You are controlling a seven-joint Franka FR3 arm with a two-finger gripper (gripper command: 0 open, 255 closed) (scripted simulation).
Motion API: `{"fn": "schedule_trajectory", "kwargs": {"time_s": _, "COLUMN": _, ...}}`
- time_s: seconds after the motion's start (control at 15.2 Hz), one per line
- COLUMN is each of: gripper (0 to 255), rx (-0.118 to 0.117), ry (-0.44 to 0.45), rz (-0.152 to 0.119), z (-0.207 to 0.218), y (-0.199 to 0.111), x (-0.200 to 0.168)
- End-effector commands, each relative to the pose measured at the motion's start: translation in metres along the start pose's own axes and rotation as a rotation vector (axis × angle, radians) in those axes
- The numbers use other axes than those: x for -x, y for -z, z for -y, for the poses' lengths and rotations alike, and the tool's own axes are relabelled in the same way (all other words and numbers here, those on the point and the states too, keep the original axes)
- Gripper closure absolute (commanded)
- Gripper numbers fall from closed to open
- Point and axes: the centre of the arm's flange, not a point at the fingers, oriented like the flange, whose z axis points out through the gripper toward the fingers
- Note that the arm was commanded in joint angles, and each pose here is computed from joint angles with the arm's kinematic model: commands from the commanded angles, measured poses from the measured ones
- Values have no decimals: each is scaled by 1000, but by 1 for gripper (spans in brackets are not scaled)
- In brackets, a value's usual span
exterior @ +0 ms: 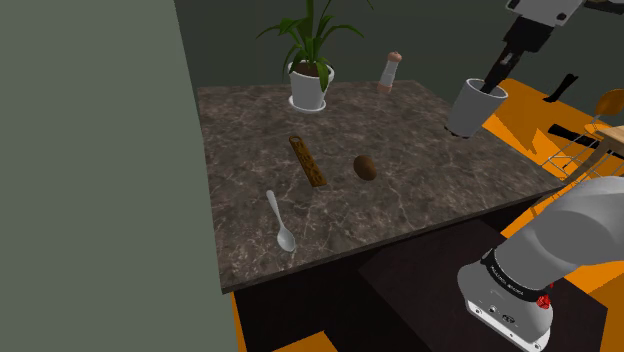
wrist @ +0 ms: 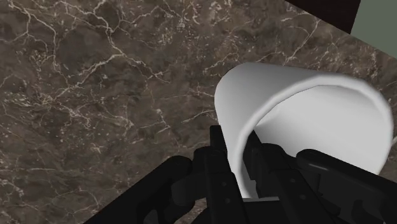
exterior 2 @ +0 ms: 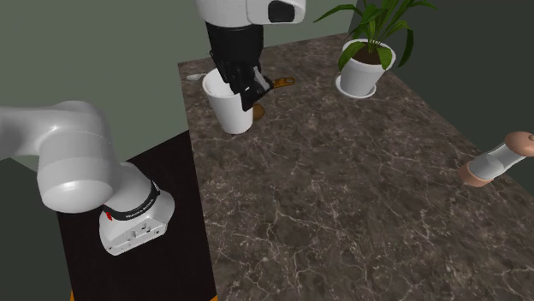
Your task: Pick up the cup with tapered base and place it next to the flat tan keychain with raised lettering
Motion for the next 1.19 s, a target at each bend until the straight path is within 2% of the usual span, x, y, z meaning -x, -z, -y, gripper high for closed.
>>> {"fn": "schedule_trajectory", "kwargs": {"time_s": 0.0, "gripper": 255, "rx": 0, "ry": -1, "rz": -1, "z": 19, "y": -2, "x": -18}}
{"fn": "schedule_trajectory", "kwargs": {"time_s": 1.12, "gripper": 255, "rx": 0, "ry": -1, "rz": -1, "z": 188, "y": -27, "x": -163}}
